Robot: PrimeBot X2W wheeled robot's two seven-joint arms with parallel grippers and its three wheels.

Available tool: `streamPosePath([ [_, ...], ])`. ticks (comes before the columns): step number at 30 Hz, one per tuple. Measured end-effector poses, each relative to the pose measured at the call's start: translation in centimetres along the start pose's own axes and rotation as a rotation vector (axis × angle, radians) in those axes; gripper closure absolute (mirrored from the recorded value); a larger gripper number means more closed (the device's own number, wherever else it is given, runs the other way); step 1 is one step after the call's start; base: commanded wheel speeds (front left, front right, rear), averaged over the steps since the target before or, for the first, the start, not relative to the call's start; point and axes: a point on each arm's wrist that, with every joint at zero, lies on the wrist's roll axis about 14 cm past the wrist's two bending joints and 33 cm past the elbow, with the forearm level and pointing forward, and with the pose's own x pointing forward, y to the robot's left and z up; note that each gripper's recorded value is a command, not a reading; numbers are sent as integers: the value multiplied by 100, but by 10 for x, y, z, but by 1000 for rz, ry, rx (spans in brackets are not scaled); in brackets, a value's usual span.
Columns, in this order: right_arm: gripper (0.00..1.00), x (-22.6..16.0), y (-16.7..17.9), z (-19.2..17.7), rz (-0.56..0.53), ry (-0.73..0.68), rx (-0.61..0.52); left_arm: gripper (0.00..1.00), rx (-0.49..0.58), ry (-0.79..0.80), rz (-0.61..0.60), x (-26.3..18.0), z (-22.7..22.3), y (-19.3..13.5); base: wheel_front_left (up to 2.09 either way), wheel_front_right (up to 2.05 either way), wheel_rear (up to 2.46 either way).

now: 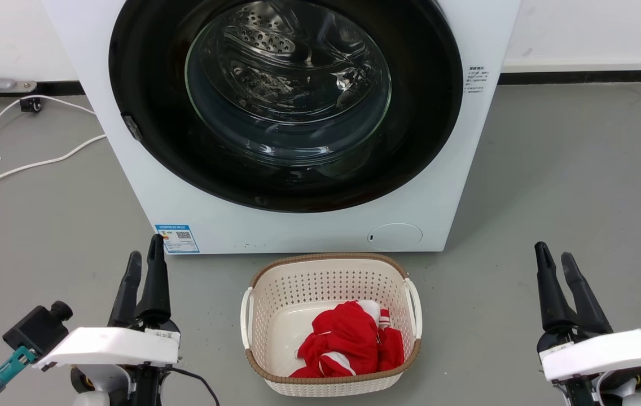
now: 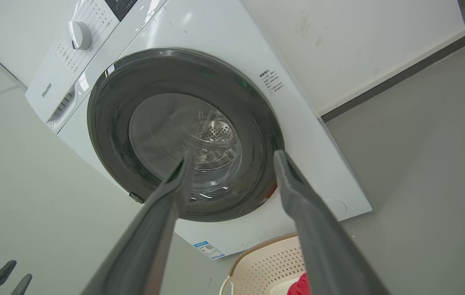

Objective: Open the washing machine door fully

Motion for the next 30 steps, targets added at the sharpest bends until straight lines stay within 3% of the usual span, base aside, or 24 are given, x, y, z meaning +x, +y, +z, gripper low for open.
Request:
streamPosePath([
  [14,0,-2,5,-2,27,0,-187,0,266,10,-46,-3,-4,-8,0,0,0],
  [30,0,-7,11,-12,58,43,-367,0,490,19,-83,-7,-9,-12,0,0,0],
])
